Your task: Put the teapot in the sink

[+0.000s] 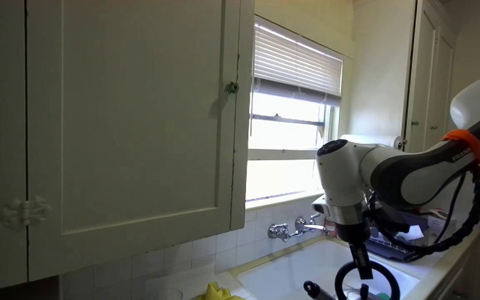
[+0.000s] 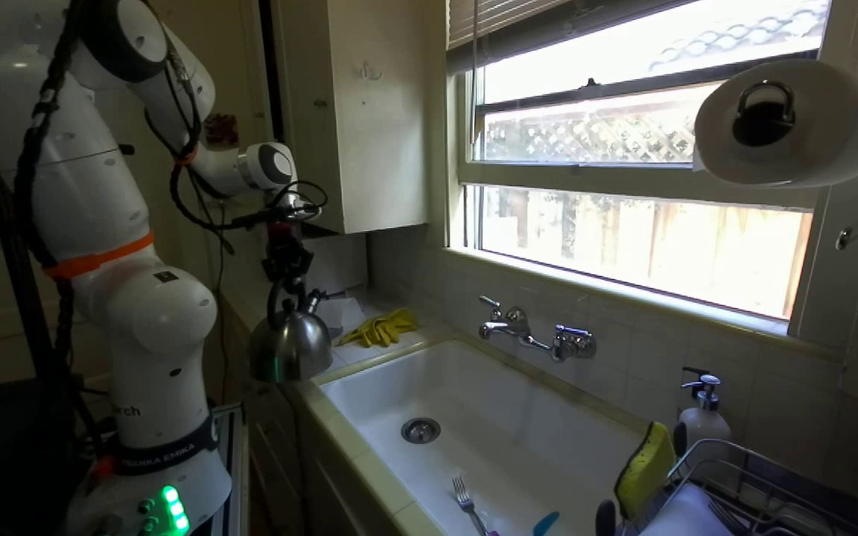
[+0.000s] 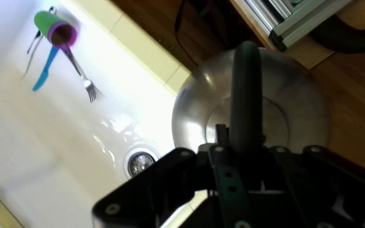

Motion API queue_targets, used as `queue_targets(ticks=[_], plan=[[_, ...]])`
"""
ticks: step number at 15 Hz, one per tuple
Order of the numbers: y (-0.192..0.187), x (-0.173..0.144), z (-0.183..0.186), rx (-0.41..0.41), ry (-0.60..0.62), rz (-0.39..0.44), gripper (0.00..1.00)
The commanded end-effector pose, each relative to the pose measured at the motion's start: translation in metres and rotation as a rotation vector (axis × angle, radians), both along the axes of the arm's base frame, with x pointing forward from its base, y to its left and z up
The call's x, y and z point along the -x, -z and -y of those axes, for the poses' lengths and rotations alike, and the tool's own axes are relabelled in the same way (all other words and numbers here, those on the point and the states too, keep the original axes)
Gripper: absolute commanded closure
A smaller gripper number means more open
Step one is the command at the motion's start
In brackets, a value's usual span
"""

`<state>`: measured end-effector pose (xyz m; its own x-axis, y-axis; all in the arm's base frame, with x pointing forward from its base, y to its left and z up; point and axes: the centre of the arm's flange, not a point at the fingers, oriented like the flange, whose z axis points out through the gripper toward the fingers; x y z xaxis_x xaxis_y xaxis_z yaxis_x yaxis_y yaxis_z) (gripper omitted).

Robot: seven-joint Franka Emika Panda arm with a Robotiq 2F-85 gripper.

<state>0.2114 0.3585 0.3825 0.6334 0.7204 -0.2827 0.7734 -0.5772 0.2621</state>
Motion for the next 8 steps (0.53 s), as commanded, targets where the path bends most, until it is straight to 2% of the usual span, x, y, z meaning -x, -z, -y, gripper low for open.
queue_targets(ticks=[1,3,6,7,8], plan=[[-0.021,0.025,0.063,0.028,0.15,0.099,0.98],[-0.029,0.021,0.082,0.044,0.221,0.149,0.98],[-0.049,-0.004,0.104,0.021,0.32,0.219,0.98],[-0.057,-0.022,0.105,0.003,0.278,0.223,0.98],[-0.036,-0.008,0.089,0.023,0.279,0.176,0.98]])
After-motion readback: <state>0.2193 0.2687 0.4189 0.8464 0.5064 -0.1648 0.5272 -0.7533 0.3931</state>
